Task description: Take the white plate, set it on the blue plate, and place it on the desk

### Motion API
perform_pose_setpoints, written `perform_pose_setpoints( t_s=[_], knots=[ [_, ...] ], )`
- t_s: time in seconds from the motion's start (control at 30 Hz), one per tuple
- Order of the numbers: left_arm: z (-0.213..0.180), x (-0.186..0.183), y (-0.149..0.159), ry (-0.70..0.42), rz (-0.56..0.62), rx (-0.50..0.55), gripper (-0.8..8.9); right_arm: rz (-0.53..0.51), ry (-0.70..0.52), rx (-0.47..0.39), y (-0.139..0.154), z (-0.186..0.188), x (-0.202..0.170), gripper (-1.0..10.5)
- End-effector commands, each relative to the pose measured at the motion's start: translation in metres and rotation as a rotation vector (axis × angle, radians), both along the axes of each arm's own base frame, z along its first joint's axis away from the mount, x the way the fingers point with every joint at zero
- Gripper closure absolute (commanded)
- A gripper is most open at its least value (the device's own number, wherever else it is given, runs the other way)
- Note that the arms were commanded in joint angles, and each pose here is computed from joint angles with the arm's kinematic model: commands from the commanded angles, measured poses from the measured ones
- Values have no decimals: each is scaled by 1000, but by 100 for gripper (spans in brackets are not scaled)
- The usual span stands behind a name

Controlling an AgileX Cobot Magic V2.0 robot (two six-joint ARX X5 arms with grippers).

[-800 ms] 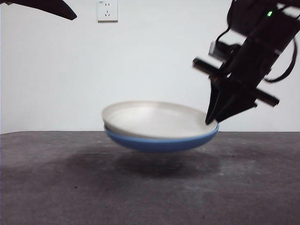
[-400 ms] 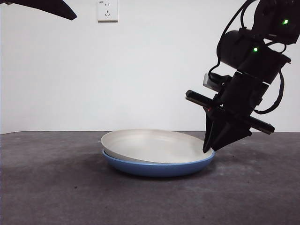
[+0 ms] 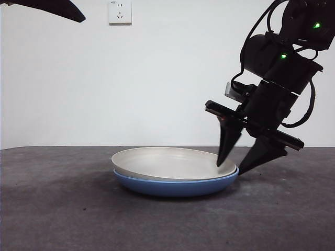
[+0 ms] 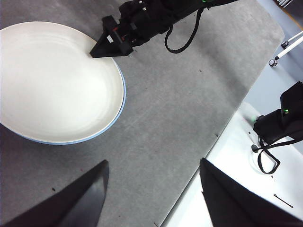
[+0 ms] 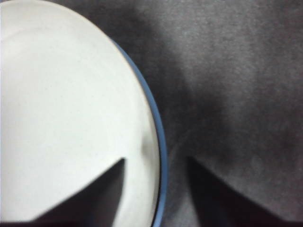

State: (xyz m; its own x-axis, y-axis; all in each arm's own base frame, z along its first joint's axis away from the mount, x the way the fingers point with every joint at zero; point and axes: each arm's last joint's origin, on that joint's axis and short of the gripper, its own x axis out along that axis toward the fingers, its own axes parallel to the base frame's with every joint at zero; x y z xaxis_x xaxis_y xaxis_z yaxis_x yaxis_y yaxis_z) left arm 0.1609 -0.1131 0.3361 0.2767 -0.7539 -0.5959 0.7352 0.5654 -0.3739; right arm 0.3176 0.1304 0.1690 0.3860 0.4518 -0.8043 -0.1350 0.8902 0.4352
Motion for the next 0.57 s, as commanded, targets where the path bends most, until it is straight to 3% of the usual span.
perform_pose_setpoints(
  t_s=[0.03, 0.3, 0.57],
  knots=[
    [2, 0, -2, -15, -20, -3, 505, -1, -22, 15, 2, 8, 0, 649],
    [2, 0, -2, -15, -20, -3, 505, 22, -158, 49, -5, 59, -18, 649],
    [2, 0, -2, -16, -20, -3, 505, 118, -260, 59, -22, 119, -68, 649]
  ],
)
